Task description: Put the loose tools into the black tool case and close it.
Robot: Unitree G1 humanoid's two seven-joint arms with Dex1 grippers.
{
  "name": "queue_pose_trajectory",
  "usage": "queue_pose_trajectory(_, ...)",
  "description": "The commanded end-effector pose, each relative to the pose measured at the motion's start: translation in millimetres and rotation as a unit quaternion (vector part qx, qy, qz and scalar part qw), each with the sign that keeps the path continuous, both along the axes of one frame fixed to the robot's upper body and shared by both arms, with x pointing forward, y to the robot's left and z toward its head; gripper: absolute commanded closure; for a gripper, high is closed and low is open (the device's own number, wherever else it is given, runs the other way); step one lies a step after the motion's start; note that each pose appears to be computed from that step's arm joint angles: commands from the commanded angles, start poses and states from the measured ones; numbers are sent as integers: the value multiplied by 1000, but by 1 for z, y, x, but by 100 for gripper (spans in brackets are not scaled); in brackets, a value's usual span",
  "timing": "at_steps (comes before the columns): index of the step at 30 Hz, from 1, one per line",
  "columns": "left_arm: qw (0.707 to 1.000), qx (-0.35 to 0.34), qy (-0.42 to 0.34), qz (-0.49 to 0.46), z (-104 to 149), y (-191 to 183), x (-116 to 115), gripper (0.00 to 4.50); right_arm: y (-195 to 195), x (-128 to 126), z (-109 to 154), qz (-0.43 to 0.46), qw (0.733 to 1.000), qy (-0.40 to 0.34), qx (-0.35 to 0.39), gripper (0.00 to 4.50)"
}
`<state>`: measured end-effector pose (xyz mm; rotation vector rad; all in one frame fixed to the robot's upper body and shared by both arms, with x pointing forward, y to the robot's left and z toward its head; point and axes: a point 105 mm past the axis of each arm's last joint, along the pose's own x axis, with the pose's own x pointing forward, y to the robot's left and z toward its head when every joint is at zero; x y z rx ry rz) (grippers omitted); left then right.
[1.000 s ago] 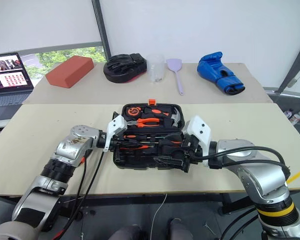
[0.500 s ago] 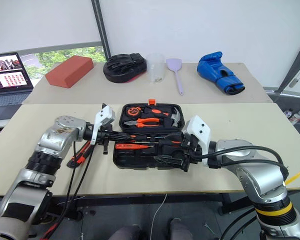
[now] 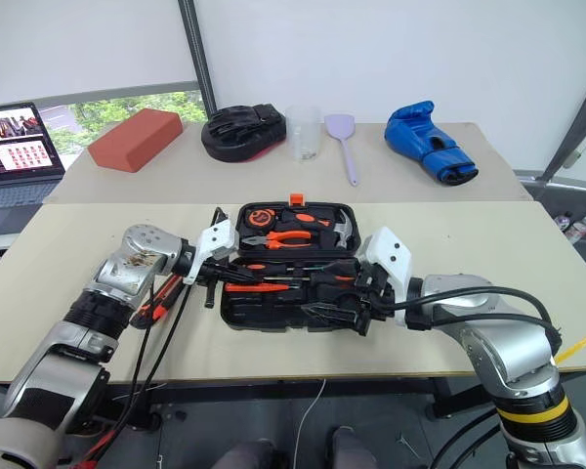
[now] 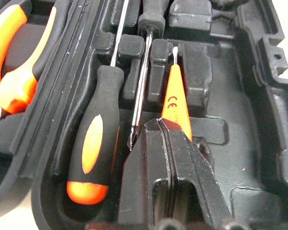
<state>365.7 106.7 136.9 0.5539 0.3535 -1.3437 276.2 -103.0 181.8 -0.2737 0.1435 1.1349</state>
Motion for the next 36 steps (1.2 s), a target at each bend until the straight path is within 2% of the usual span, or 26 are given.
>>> queue_pose_trajectory(1, 1000, 7, 1, -14, -3, -9, 0, 445, 1, -2, 14, 3, 999, -33, 7, 0)
queue_pose_trajectory(7, 1000, -22, -9, -5, 8, -13, 4, 445, 0, 0, 13, 0, 999, -32, 9, 0)
queue_pose_trajectory(13, 997, -66, -11, 25, 33, 5, 8, 445, 1, 0, 12, 1, 999, -31, 9, 0)
queue_pose_trajectory(18, 995, -95, -1, 27, 42, 12, 2, 445, 0, 0, 11, 3, 1000, -29, 8, 0)
queue_pose_trajectory(24, 996, -88, 22, 10, 28, -1, -10, 445, 2, 1, 11, 5, 999, -31, 7, 0)
queue_pose_trajectory(27, 997, -69, 23, 9, 13, -4, -13, 445, 2, 1, 11, 4, 999, -32, 6, 0)
queue_pose_trajectory(31, 999, -38, 13, 18, -10, -5, -11, 445, 1, 1, 11, 1, 999, -34, 4, 0)
queue_pose_trajectory(36, 999, -32, 15, 16, -22, -5, -13, 445, 0, 1, 10, -4, 999, -33, 4, 0)
